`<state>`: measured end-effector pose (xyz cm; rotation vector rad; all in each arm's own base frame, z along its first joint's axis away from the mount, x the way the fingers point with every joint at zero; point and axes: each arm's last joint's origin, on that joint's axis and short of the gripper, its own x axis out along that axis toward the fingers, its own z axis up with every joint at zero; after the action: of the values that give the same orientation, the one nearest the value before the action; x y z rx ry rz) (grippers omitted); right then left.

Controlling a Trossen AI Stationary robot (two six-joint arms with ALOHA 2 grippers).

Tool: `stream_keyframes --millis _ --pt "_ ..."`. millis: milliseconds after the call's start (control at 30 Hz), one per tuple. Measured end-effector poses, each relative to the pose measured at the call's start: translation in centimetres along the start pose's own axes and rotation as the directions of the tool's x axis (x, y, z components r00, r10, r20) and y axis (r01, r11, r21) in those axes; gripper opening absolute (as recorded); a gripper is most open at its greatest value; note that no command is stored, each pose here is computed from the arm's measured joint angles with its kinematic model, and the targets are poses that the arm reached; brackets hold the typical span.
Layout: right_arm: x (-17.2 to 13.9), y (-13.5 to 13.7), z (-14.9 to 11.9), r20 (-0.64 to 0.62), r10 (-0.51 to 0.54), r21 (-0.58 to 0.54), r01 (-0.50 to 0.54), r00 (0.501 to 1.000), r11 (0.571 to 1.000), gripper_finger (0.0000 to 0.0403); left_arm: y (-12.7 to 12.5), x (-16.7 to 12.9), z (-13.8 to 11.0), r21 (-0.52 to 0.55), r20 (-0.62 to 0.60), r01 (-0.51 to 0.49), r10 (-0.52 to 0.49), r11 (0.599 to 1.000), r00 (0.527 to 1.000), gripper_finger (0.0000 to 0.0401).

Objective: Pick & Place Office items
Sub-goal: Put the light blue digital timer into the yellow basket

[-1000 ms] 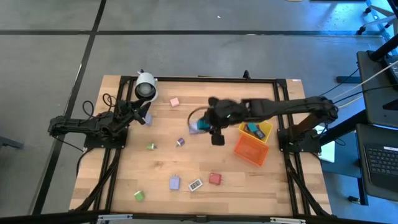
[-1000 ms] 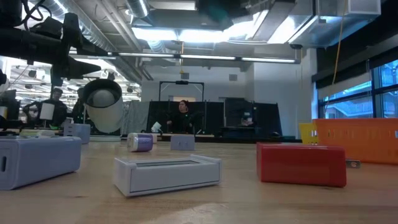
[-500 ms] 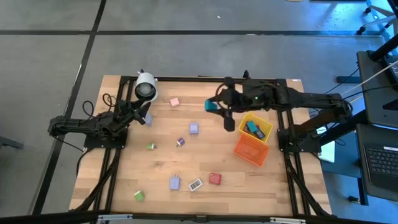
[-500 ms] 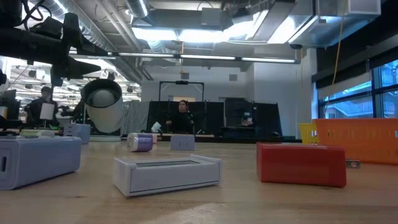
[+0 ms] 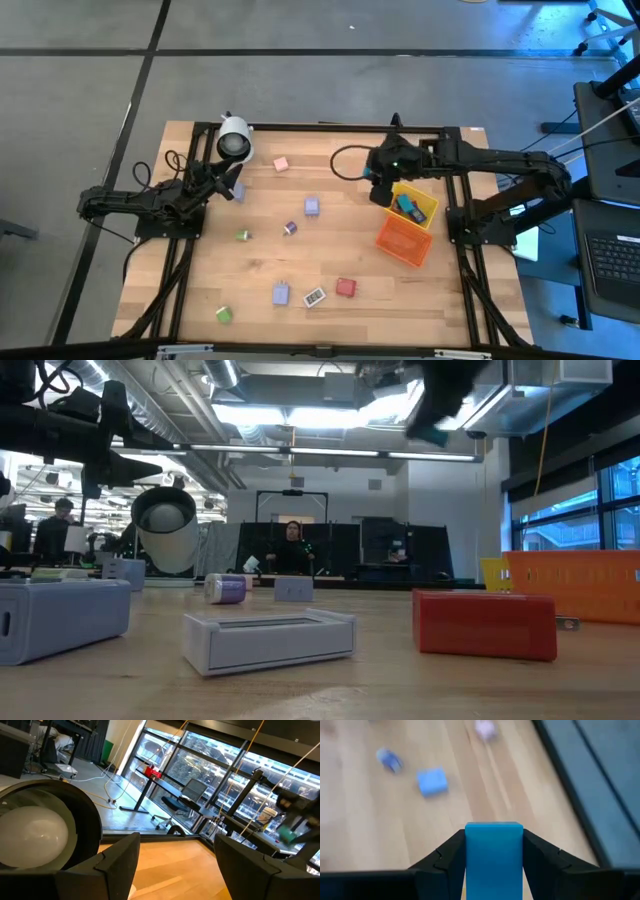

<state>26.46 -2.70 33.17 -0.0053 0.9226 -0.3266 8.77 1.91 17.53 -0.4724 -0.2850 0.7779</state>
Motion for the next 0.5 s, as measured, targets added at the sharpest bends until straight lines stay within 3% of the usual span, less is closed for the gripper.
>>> stream_keyframes --millis 267,500 --pt "4.0 -0.7 -6.2 -0.212 -0.058 0.161 0.093 0.976 0.983 0.016 0.0 0.0 0.0 0.0 0.0 0.0 0.0 1.0 1.0 0.0251" --pt "7.3 -1.2 -11.4 -0.363 -0.139 0.297 0.256 0.921 0.92 0.0163 0.0 0.0 0.0 0.001 -0.001 0.0 0.0 1.0 1.0 0.0251"
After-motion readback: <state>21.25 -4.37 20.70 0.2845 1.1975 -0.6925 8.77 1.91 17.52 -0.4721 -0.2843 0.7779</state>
